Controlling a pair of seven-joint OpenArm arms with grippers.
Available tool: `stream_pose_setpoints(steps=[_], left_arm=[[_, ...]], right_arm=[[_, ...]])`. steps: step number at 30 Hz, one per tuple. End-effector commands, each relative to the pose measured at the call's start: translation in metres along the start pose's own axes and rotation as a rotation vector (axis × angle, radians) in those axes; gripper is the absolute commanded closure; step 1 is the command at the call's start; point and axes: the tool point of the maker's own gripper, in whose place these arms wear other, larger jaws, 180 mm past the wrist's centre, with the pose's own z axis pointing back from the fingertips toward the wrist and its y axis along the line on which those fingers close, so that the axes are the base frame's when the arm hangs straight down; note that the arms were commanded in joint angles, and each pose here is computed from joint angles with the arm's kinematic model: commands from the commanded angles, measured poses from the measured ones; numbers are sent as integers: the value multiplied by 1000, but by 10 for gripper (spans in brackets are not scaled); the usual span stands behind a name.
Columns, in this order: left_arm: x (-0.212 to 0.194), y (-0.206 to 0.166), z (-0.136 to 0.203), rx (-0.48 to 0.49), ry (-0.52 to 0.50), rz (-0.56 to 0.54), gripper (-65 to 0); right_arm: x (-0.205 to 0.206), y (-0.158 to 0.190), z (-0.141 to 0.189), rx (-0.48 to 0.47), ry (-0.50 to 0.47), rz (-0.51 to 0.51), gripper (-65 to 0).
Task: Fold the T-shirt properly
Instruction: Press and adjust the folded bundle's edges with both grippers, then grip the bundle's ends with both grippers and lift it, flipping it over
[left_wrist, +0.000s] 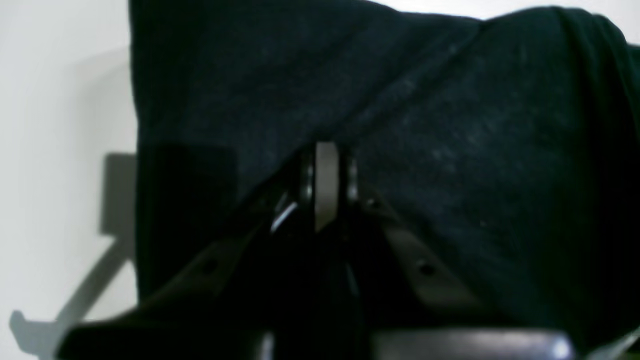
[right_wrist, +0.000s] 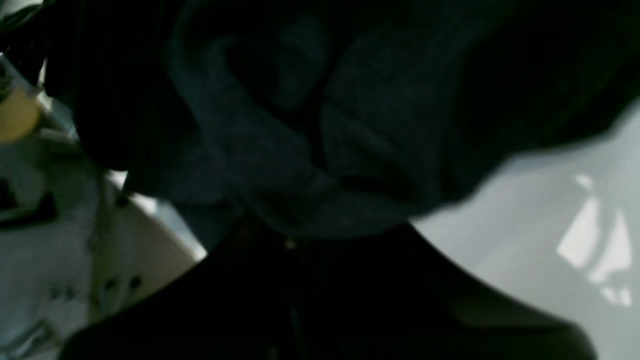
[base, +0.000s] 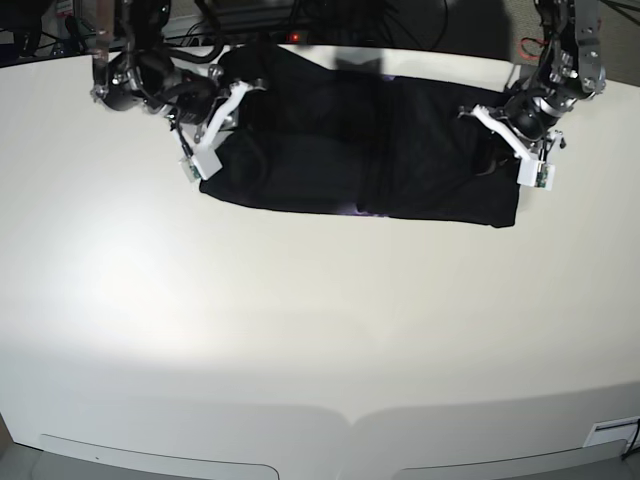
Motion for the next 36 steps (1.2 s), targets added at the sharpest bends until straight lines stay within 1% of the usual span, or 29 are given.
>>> stream_pose_setpoints(steps=[1,5,8,10,12,14,17,20,24,27,31,33,36], left_arm=[[-26,3,4,14,113,-16,0],[-26,1,3,8,110,-17,0],[-29,-9,-1,-19,120,-25,0],[-33,-18,-5,-42,119,-39,0],[-39,-30,-11,-70,129,-69,0],[-47,-43,-16,-102,144,-100,0],[-49,-57,-20,-140,140,-109,0],[-46,-60,-21,-148,128,-109,0],[-46,-60,-22,-148,126,-110,0],[-46,-60,-21,-148,127,-109,0],[-45,-60,-22,-149,123,-109,0],[-45,-60,-22,-148,124,-109,0],[-45,-60,-22,-149,123,-109,0]], right_arm=[[19,-10,10,-37,-55,30,0],[50,-31,34,-124,-116,60,0],[71,-27,46,-149,-142,116,0],[81,-12,49,-114,-167,146,0],[85,7,47,-54,-172,171,0],[85,28,41,9,-159,198,0],[80,57,27,100,-126,240,0],[72,89,12,194,-89,287,0],[73,133,-3,314,-78,352,0],[80,162,-18,338,-74,401,0],[91,202,-33,372,-112,441,0],[95,216,-39,366,-139,459,0],[97,232,-50,363,-148,463,0]])
